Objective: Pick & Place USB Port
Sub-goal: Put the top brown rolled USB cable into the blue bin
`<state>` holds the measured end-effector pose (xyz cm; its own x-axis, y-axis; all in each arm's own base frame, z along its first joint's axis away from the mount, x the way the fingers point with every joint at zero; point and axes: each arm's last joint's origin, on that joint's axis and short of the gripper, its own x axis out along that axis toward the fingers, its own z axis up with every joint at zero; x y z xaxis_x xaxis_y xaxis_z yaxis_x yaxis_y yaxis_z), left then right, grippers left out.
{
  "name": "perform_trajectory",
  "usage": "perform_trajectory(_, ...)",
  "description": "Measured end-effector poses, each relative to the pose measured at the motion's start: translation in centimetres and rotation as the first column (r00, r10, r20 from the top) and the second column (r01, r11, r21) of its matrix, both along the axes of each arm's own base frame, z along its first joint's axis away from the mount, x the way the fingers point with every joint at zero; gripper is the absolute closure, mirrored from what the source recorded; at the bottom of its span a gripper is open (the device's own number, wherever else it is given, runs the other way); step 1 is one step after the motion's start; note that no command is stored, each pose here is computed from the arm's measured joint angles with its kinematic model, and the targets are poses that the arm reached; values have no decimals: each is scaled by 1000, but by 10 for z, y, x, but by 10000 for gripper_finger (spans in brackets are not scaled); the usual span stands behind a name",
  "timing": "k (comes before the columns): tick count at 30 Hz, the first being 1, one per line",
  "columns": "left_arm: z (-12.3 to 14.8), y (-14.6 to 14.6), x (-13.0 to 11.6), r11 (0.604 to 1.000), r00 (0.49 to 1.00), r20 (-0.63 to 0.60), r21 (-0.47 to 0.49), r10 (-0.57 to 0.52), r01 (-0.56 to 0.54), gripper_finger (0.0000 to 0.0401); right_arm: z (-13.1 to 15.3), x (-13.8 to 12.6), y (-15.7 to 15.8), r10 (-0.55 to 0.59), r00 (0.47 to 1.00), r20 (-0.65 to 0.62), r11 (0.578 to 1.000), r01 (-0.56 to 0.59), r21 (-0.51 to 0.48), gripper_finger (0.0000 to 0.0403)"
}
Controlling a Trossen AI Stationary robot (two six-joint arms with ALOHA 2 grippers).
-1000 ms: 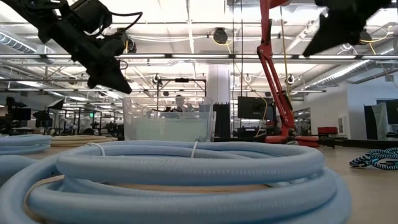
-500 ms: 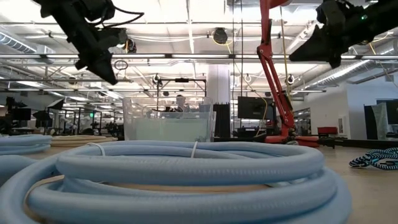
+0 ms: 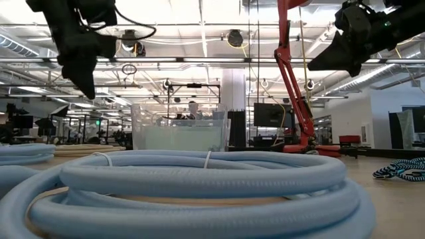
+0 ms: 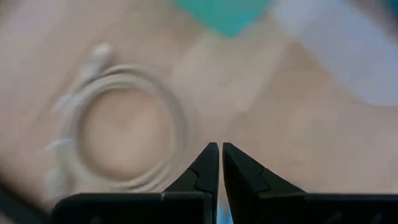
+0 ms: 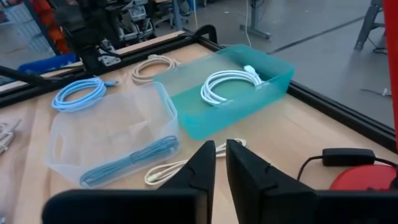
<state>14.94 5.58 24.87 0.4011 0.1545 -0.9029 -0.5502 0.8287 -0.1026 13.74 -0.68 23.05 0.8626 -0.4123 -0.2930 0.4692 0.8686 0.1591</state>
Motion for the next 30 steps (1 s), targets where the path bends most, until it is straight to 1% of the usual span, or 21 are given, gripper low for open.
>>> perform_trajectory(2, 1, -8, 4, 998, 998, 22, -6, -56, 57, 377, 0, 0, 0, 2, 1000, -5, 1000, -2, -7, 362)
perform_trajectory(5, 1, -19, 8, 986, 986, 18, 27, -163, 163, 377, 0, 0, 0, 6, 1000, -13, 1000, -6, -21, 352)
perform_trajectory(7, 2, -27, 11, 965, 967, 18, 69, -255, 253, 377, -1, 1, 0, 7, 1000, -21, 1000, -8, -26, 347)
perform_trajectory(9, 4, -35, 15, 944, 949, 32, 119, -315, 309, 377, -2, 2, 0, 7, 1000, -28, 1000, -8, -26, 343)
perform_trajectory(10, 5, -38, 18, 940, 947, 45, 146, -319, 309, 377, -2, 2, 0, 7, 1000, -30, 1000, -8, -26, 341)
perform_trajectory(12, 7, -43, 22, 948, 955, 86, 180, -283, 264, 377, -3, 3, 0, 7, 999, -33, 1000, -8, -26, 339)
perform_trajectory(17, 10, -47, 25, 975, 971, 159, 163, -177, 151, 377, -3, 3, 0, 5, 999, -33, 1000, -6, -21, 341)
perform_trajectory(19, 9, -44, 23, 978, 982, 136, 178, -133, 107, 377, -3, 3, 0, 5, 999, -32, 1000, -6, -21, 343)
perform_trajectory(21, 6, -40, 18, 977, 994, 77, 206, -79, 62, 377, -3, 3, 0, 5, 999, -32, 1000, -6, -20, 343)
perform_trajectory(22, 5, -38, 16, 973, 996, 47, 221, -72, 60, 377, -3, 3, 0, 4, 1000, -31, 1000, -5, -17, 343)
perform_trajectory(23, 4, -36, 14, 970, 996, 17, 231, -87, 81, 377, -3, 3, 0, 3, 1000, -28, 1000, -3, -13, 343)
perform_trajectory(26, 2, -35, 12, 946, 977, -46, 247, -207, 211, 377, -3, 3, 0, -5, 1000, -17, 1000, 6, 11, 344)
perform_trajectory(30, 1, -35, 14, 916, 954, -87, 264, -288, 301, 377, -3, 3, 0, -8, 1000, -10, 1000, 8, 24, 343)
